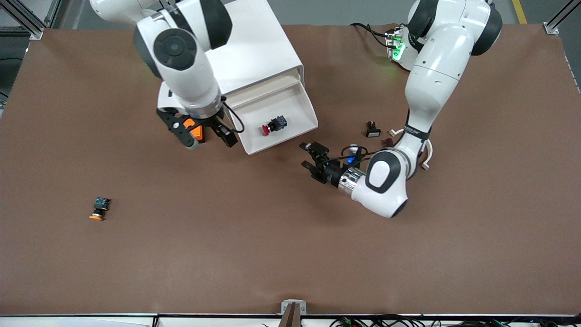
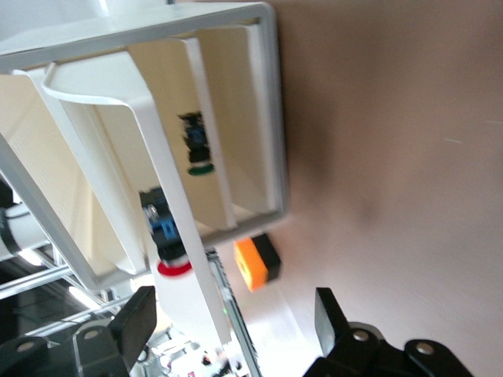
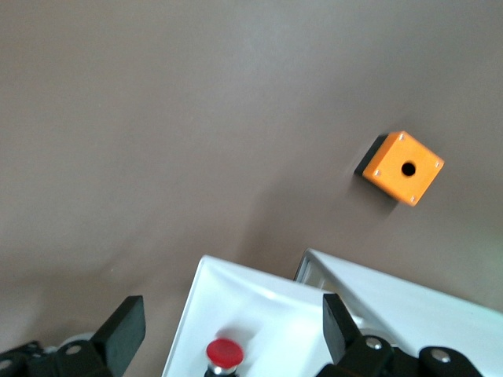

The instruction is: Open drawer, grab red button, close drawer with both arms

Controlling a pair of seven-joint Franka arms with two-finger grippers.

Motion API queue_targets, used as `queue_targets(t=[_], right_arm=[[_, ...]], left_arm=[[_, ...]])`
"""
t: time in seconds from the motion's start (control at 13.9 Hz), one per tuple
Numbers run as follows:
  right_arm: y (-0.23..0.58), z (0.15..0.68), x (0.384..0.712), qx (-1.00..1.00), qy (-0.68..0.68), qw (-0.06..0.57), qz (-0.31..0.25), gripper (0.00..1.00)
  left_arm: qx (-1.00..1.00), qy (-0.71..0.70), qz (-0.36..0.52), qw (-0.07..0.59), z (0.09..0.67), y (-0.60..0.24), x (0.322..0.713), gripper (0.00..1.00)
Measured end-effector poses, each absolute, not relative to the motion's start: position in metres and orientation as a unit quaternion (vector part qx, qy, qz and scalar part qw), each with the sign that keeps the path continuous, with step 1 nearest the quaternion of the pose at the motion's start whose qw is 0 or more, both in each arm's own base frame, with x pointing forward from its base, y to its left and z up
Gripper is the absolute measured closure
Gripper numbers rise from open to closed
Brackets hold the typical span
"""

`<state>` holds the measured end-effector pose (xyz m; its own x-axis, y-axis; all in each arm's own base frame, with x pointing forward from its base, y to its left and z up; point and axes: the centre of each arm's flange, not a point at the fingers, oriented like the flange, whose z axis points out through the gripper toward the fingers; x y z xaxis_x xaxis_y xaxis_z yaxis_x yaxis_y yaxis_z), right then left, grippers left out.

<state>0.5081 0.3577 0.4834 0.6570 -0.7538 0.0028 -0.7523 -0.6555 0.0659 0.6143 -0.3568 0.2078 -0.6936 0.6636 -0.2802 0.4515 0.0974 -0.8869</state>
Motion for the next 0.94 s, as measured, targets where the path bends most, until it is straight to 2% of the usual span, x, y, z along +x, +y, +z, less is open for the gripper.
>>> queue_targets(t=[0.58, 0.65, 0.94], right_arm=[[0.469, 0.393, 0.450, 0.887, -0.460, 0.038, 0.001, 0.00], [0.475, 0.387, 0.445, 0.888, -0.457, 0.041, 0.001, 0.00], [0.482, 0.380, 0.437, 0.891, -0.452, 0.046, 0.000, 0.00]], left_arm=[[-0.436, -0.749, 0.498, -0.018, 0.227, -0.247, 0.678, 0.05], [-0.450, -0.748, 0.488, -0.023, 0.228, -0.230, 0.682, 0.02], [-0.503, -0.740, 0.446, -0.010, 0.225, -0.184, 0.686, 0.01]])
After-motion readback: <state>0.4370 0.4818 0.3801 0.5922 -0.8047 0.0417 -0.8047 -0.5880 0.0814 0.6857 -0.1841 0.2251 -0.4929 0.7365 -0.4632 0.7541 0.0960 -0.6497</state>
